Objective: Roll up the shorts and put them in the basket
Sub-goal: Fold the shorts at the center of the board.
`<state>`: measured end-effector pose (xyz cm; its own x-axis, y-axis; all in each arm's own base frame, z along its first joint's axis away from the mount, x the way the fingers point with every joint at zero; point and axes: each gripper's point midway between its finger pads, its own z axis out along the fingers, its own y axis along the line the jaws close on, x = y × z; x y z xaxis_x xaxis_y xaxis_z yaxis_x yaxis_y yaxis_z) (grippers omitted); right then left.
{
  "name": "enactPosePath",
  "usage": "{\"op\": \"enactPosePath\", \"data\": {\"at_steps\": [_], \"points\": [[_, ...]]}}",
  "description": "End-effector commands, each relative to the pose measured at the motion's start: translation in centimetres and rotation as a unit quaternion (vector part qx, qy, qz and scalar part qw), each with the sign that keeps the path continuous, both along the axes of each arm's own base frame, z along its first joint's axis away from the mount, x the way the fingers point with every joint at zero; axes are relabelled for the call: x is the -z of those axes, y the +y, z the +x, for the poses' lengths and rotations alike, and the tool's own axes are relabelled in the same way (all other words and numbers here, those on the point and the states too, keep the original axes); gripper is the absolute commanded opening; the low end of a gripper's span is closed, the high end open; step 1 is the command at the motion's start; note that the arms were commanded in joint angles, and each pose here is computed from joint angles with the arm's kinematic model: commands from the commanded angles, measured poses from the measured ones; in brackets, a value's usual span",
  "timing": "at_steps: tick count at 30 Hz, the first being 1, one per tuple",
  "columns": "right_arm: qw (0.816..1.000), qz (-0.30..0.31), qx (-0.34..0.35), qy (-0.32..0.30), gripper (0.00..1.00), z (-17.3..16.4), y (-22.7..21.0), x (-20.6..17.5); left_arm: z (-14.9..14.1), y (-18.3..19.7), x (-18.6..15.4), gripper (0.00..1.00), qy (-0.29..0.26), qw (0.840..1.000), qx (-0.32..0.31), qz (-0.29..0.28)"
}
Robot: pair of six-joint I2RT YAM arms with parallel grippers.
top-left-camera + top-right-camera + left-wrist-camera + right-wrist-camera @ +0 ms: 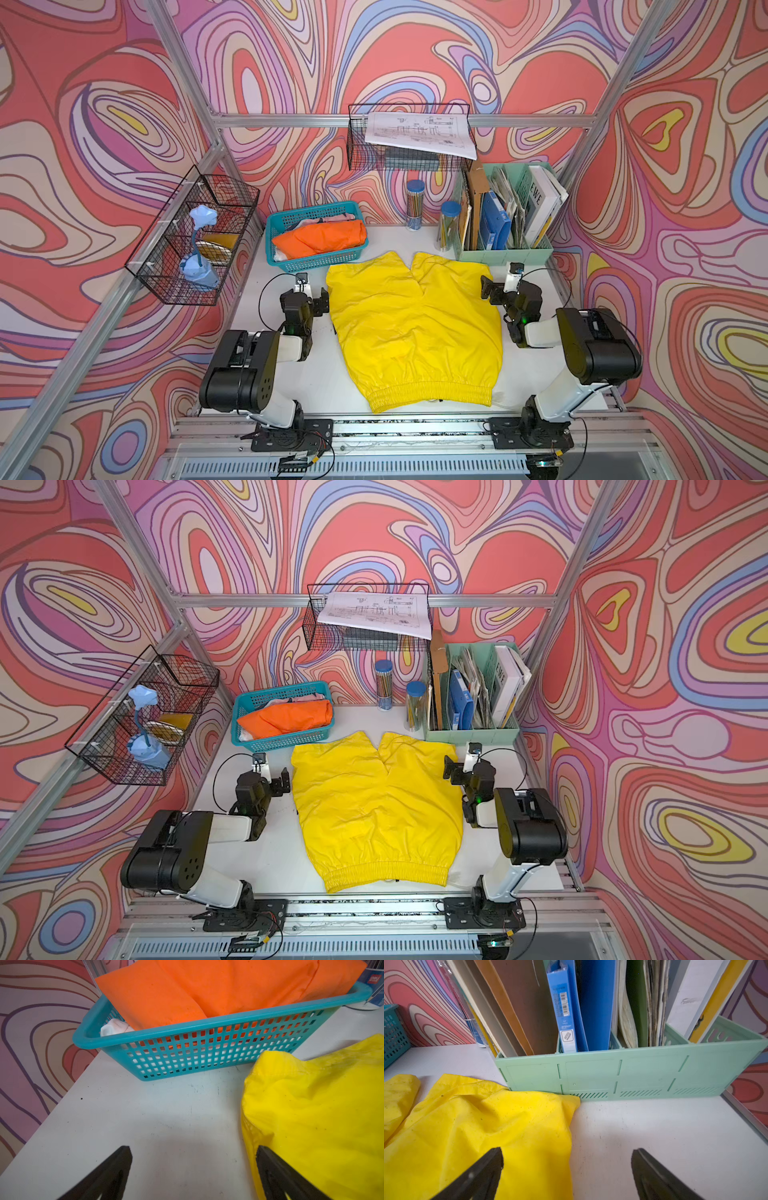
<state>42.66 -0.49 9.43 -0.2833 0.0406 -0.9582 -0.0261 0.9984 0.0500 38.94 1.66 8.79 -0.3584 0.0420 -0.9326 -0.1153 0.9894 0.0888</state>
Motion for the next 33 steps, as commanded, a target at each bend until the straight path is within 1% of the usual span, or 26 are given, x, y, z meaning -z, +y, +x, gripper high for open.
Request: {"op": "enactPosePath", "data": {"at_steps": [1,18,21,24,25,27,29,31,32,33], "points": [[1.000,-0.002,0.001,-0.004,0.98,0.2,0.1,-0.4,0.3,-0.1,-0.2,0.98,0.000,1.000,0.004,-0.005],[1.000,-0.002,0.002,-0.005,0.98,0.2,0.1,-0.4,0.2,-0.1,-0.2,0.98,-0.001,1.000,0.006,-0.005],[1.000,-0.002,0.008,-0.006,0.95,0.2,-0.1,-0.9,-0.1,0.1,-1.2,0.99,-0.007,1.000,-0.002,-0.005],[0.999,0.000,0.037,0.012,0.95,0.3,-1.1,-3.1,-0.7,0.3,-4.2,0.98,-0.004,1.000,-0.017,0.005],[0.999,0.000,0.036,0.010,0.95,0.3,-1.1,-4.0,-1.0,0.4,-5.5,0.98,-0.022,0.999,-0.024,0.010],[0.999,0.016,0.032,0.008,0.96,0.5,-0.7,-5.5,-1.8,0.5,-9.2,0.99,-0.078,0.996,-0.045,0.014],[0.999,0.029,0.014,0.026,0.96,0.9,0.0,-6.4,-2.6,0.3,-12.5,0.99,-0.102,0.994,-0.049,0.004],[0.998,0.032,0.004,0.054,0.95,1.5,0.3,-6.8,-3.4,-0.6,-16.0,0.99,-0.130,0.991,-0.038,-0.001],[0.997,0.031,0.004,0.072,0.95,1.7,0.3,-6.7,-3.9,-1.2,-17.9,0.99,-0.149,0.989,-0.025,-0.006],[0.996,0.031,0.004,0.086,0.95,1.9,0.3,-6.7,-4.1,-2.3,-20.0,0.99,-0.164,0.986,0.000,-0.013]]}}
